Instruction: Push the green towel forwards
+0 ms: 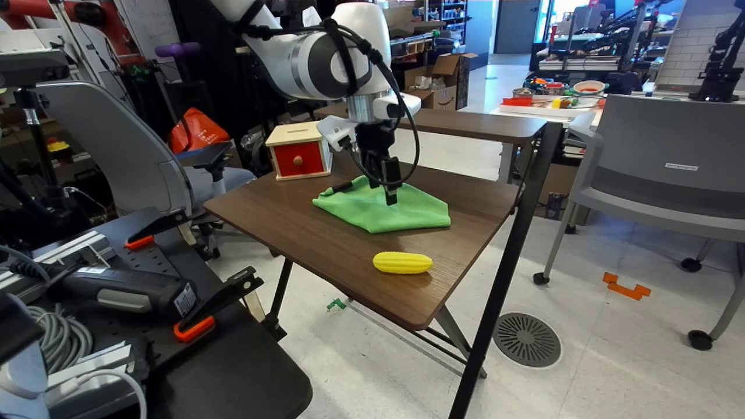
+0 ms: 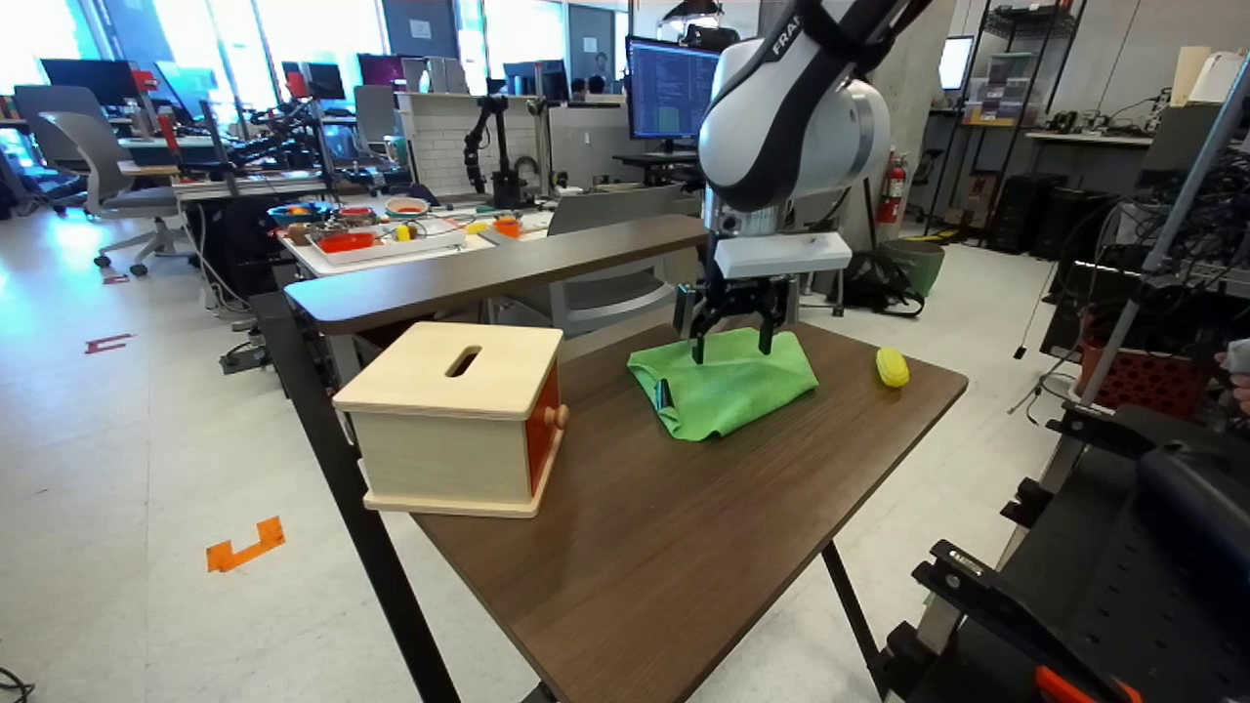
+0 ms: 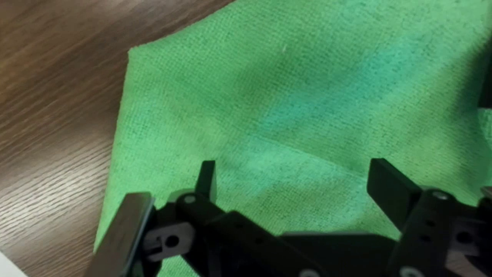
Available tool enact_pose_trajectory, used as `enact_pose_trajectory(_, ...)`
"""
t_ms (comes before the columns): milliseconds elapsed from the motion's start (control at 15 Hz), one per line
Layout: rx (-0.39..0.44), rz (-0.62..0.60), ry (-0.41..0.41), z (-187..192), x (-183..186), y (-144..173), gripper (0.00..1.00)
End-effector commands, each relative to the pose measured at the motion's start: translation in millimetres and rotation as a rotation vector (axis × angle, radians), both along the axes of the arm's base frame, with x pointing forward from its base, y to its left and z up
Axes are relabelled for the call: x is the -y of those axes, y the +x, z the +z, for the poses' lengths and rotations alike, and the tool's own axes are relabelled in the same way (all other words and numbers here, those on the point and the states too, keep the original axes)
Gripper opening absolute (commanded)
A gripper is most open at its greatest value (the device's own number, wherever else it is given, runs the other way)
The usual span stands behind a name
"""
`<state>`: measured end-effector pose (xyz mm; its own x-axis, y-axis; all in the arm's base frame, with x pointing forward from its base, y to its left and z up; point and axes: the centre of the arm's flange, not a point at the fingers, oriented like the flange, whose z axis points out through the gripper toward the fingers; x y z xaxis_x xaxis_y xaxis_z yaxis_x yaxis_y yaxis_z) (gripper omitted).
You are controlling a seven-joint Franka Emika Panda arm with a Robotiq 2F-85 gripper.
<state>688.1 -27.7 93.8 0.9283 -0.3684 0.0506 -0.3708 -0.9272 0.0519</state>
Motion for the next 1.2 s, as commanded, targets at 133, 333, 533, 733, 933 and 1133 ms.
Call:
enact_pose_trajectory(133, -0.043, 0.001, 0.006, -19.6, -25.9, -13.9, 1.00)
enact_pose_trajectory(333, -0.056, 0.018, 0.003, -20.9, -39.8, -31.8, 1.00)
enact_pose_trajectory(533, -0.067, 0.034, -0.006, -20.5, -54.0, -53.4, 1.00)
enact_pose_trajectory(733, -0.074, 0.046, -0.009, -20.9, -69.1, -80.3, 1.00)
enact_pose_trajectory(933, -0.085, 0.066, -0.016, -22.4, -86.4, -111.8, 1.00)
enact_pose_trajectory(1133, -0.099, 0.100, -0.017, -21.7, -108.4, -147.2, 1.00)
